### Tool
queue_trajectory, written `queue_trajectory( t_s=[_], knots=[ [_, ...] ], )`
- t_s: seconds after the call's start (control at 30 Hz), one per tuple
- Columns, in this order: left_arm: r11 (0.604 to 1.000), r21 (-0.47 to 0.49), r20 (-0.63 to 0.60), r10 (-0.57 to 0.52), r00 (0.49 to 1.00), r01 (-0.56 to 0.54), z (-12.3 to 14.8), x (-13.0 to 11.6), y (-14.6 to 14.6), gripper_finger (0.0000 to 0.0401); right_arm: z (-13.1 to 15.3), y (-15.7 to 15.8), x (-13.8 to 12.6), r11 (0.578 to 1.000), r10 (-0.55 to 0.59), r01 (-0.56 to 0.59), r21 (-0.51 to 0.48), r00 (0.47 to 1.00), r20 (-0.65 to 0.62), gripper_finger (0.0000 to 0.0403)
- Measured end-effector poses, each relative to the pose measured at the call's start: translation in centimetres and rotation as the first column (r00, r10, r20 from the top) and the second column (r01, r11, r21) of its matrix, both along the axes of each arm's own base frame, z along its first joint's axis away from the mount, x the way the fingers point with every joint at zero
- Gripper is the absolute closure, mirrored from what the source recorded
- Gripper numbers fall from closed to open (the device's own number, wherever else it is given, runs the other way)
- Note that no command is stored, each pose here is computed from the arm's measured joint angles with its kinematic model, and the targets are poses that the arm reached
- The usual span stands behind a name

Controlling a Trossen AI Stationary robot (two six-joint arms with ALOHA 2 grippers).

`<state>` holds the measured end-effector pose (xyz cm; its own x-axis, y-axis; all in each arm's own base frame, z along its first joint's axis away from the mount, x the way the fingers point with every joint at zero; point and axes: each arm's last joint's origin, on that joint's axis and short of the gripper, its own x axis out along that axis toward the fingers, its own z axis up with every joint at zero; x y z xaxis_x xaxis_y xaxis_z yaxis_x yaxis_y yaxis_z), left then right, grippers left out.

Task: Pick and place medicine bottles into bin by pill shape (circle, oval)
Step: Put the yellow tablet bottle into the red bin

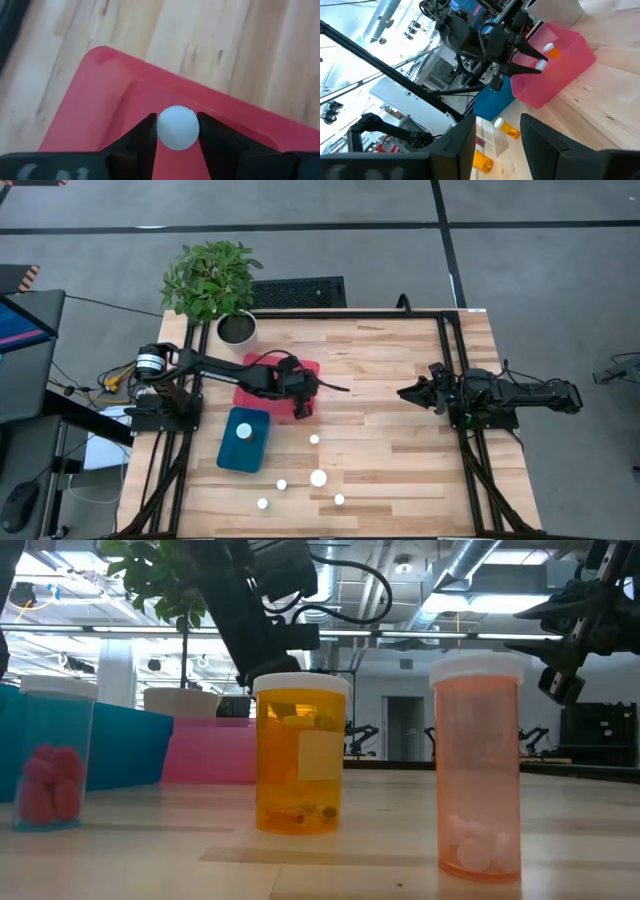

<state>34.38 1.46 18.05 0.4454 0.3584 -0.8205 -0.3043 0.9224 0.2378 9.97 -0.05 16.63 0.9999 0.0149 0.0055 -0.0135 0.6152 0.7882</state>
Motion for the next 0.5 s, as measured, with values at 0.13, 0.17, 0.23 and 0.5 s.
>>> queue_trajectory(
  t_s=[0.13, 0.17, 0.23, 0.5],
  knots=[
    [0.999, -0.008, 0.018, 0.034, 0.999, -0.034, -1.0, -0.4, 0.0, 0.0275, 0.0, 0.0, 0.0, 1.0, 0.0, 0.0, 0.0, 1.0, 0.0, 0.0236],
    [0.999, -0.01, 0.027, 0.041, 0.999, -0.041, -1.2, -0.5, 0.0, 0.0275, 0.0, 0.0, 0.0, 1.0, 0.0, 0.0, 0.0, 1.0, 0.0, 0.0237],
    [0.999, -0.014, 0.039, 0.051, 0.998, -0.051, -1.4, -0.6, -0.2, 0.0275, 0.0, 0.0, 0.0, 1.0, 0.0, 0.0, 0.0, 1.0, 0.0, 0.0238],
    [0.997, -0.002, 0.05, 0.078, 0.996, -0.078, -1.1, -0.9, -0.5, 0.0271, 0.0, 0.0, 0.0, 1.0, 0.001, -0.001, 0.0, 1.0, 0.0, 0.0237]
  ],
)
